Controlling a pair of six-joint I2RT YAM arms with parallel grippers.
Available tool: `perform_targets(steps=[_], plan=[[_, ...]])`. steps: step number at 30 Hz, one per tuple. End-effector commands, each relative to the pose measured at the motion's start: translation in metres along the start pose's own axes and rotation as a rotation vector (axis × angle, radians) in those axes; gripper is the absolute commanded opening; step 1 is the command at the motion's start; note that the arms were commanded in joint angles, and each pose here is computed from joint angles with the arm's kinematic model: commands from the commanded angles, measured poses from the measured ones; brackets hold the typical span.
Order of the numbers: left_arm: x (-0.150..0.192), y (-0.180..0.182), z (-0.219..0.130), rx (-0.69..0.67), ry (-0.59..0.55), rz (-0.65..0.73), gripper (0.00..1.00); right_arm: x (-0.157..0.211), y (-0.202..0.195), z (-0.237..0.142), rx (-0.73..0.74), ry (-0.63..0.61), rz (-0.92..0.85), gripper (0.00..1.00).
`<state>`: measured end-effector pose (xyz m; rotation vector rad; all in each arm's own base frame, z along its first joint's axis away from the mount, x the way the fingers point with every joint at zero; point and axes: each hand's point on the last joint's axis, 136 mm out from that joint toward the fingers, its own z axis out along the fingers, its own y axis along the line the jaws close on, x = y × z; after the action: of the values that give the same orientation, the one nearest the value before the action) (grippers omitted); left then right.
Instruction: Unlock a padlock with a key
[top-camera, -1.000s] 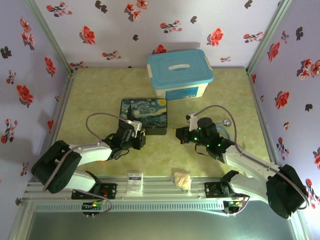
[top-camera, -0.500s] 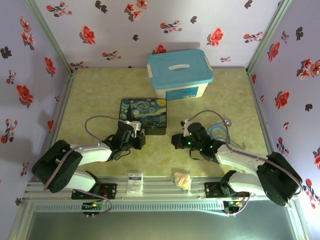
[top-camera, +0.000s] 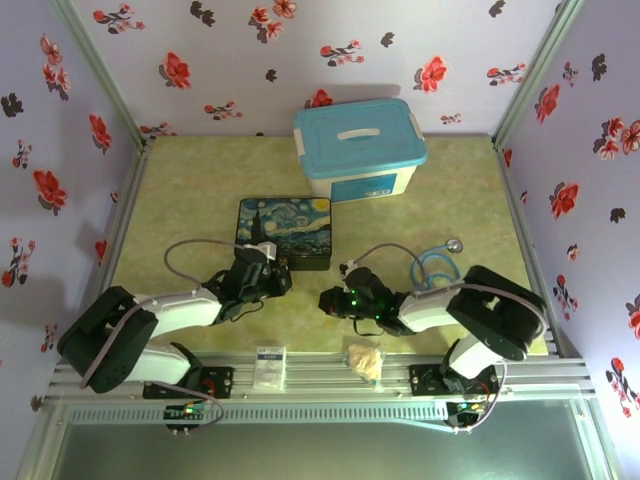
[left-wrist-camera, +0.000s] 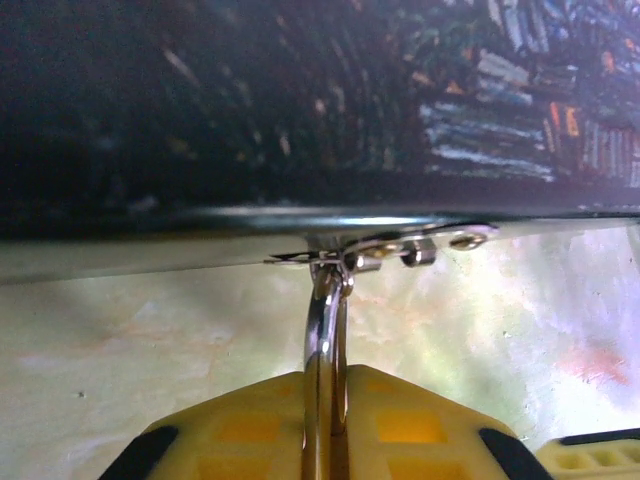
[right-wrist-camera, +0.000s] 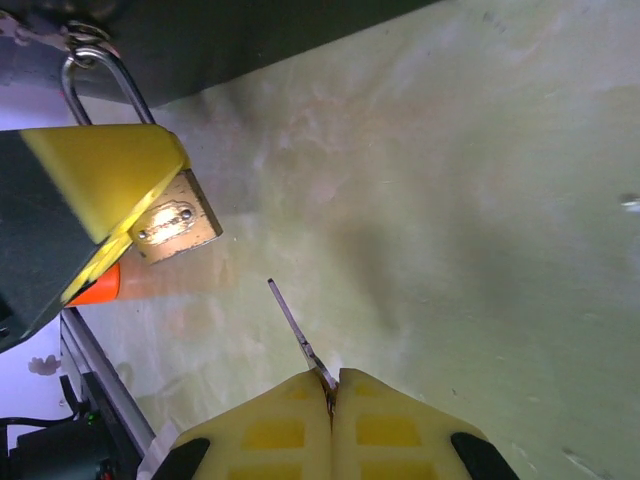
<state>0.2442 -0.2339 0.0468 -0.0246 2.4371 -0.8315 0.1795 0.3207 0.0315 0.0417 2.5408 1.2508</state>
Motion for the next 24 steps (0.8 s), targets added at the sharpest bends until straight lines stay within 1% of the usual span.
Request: perform_targets(steps=[1,5,9,14,20,24], plan=[[-0.018,-0.01,-0.006,0.011,-0.071,-0.052,0.0,-0.005,0.02,0.007,-0.115,-0.029,0.071,0.0],[-0.019,-0.014,-0.007,0.04,-0.096,-0.1,0.0,0.001,0.02,0.018,-0.108,-0.002,0.1,0.0],[-0.022,-0.018,-0.008,0.051,-0.113,-0.108,0.0,0.008,0.024,0.026,-0.103,0.031,0.102,0.0],[-0.025,-0.02,-0.009,0.062,-0.13,-0.123,0.0,0.011,0.031,0.032,-0.143,0.057,0.132,0.0],[-0.027,-0.025,-0.009,0.086,-0.142,-0.142,0.0,0.011,0.046,0.036,-0.233,0.064,0.148,0.0],[-0.027,-0.026,-0.009,0.09,-0.143,-0.144,0.0,0.01,0.049,0.037,-0.246,0.063,0.142,0.0]])
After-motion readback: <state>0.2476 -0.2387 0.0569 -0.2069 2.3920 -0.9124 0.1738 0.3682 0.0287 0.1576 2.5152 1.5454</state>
